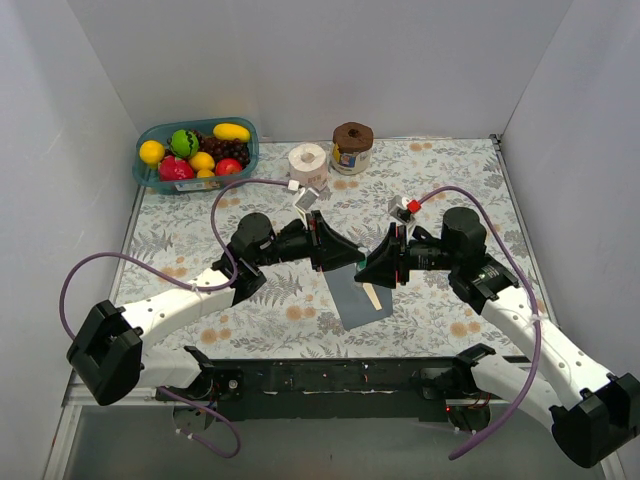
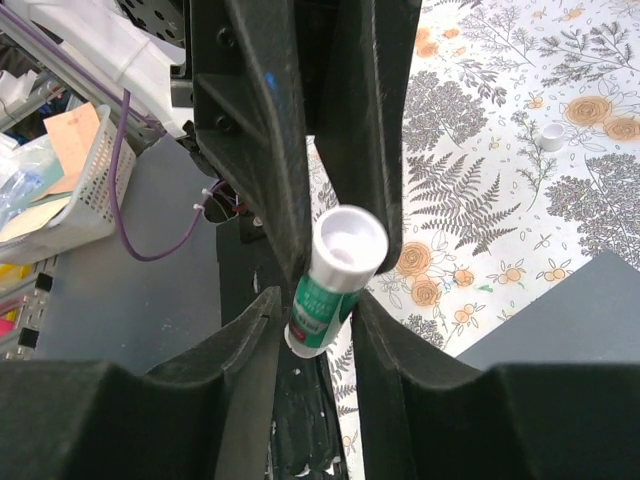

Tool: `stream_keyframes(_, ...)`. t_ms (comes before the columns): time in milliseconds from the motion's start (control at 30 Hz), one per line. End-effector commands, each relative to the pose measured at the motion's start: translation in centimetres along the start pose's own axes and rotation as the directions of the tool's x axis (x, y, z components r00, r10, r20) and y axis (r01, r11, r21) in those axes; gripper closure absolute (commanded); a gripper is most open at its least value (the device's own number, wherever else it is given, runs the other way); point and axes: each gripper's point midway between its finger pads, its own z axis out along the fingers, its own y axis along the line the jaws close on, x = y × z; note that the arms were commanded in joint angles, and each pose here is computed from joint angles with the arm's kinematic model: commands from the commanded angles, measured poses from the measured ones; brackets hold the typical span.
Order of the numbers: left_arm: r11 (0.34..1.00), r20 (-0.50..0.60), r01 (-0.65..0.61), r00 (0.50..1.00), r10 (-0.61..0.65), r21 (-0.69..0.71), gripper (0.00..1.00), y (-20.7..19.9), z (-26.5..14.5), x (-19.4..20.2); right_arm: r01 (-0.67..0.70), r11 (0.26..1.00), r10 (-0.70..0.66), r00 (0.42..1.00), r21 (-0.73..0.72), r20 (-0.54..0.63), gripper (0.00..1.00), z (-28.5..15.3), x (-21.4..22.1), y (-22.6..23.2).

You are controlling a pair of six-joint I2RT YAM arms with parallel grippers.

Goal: Place the letter into the envelope and seal it

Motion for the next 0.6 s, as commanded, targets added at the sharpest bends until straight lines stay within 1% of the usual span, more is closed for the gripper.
stream_keyframes(0,1.0,0.107,0.004,0.994,-0.004,-0.002,1.0,-0.9,-0.4,-2.4,0.06,0.998,-0.06,0.995,-0.002,0.077,0.57,0.0,-1.7,0.4)
stream_keyframes(167,1.0,0.122,0.007,0.993,-0.005,-0.013,1.0,-0.8,-0.5,-2.7,0.056,0.998,-0.056,0.994,0.002,0.091,0.5,0.1,-1.7,0.4)
stream_keyframes(333,1.0,0.105,0.013,0.994,-0.011,-0.012,1.0,-0.6,-0.4,-2.3,0.049,0.999,-0.049,0.993,0.0,0.104,0.43,0.2,-2.0,0.3)
stream_keyframes(567,0.999,0.125,0.031,0.992,-0.028,-0.02,1.0,-0.6,-0.8,-2.2,0.034,0.996,-0.045,0.987,0.077,0.155,0.43,0.0,-2.8,-0.7)
